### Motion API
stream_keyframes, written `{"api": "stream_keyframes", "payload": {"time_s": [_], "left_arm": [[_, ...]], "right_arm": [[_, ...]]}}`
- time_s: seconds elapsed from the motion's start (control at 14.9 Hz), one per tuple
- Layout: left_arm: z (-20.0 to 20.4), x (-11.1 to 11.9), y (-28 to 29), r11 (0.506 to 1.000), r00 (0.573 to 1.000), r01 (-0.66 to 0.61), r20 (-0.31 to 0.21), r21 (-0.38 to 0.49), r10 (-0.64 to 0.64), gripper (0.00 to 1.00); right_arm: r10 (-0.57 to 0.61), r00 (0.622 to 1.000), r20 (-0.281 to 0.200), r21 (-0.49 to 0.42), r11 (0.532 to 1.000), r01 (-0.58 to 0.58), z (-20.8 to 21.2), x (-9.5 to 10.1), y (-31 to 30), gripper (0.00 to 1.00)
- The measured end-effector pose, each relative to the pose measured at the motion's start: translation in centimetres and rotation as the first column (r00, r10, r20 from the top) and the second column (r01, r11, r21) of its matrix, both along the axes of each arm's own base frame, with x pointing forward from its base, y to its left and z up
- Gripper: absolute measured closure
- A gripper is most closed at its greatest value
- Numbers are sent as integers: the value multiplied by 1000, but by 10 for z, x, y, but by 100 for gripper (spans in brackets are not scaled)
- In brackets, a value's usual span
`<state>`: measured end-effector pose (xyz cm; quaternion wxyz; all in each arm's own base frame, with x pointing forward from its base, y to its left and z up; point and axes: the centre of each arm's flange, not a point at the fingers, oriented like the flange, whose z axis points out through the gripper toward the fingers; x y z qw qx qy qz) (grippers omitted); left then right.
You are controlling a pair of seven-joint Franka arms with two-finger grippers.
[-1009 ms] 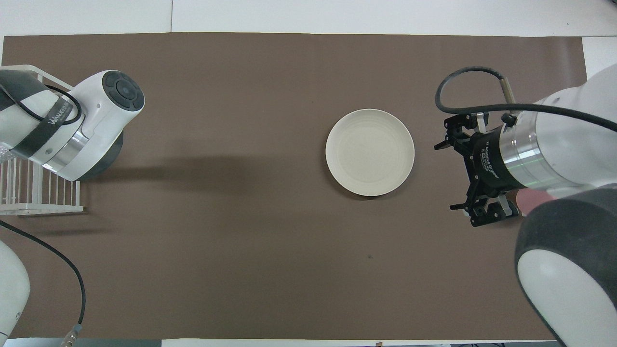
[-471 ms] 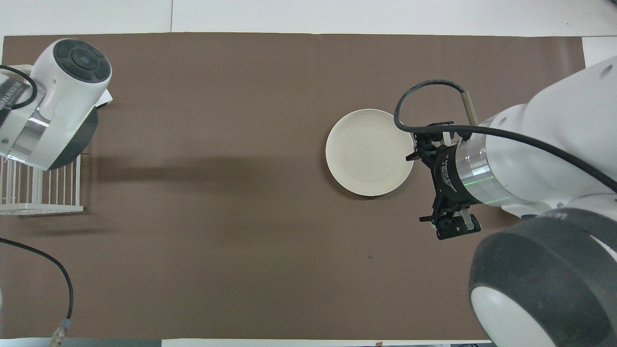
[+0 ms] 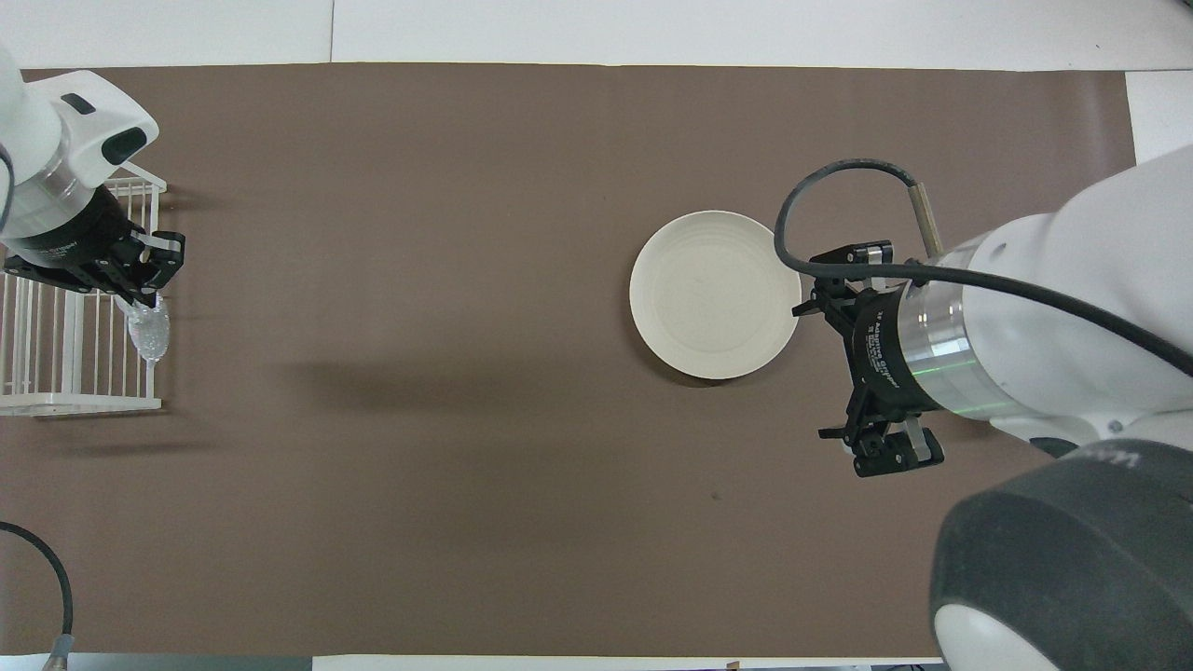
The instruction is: Wipe plate with sponge
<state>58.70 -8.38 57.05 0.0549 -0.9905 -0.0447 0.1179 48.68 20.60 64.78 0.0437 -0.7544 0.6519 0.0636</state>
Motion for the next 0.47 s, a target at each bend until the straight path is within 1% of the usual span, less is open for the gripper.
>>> {"api": "stream_keyframes", "payload": {"time_s": [0.07, 0.2, 0.34, 0.47], "left_arm": [[8, -3, -4, 995, 998, -60, 2, -77, 61, 95], [21, -7, -10, 958, 986, -166, -24, -233, 165, 95], [31, -6, -13, 893, 970, -243, -66, -378, 236, 95], [37, -4, -18, 830, 960, -278, -107, -483, 259, 95]], "right_arm": [[0, 1000, -1, -1, 1000, 0, -1, 0, 0, 0], [-1, 1000, -18, -7, 1000, 0, -3, -1, -1, 0], [3, 999, -37, -14, 1000, -3, -5, -4, -1, 0], [3, 999, -41, -16, 1000, -3, -6, -4, -2, 0]]}}
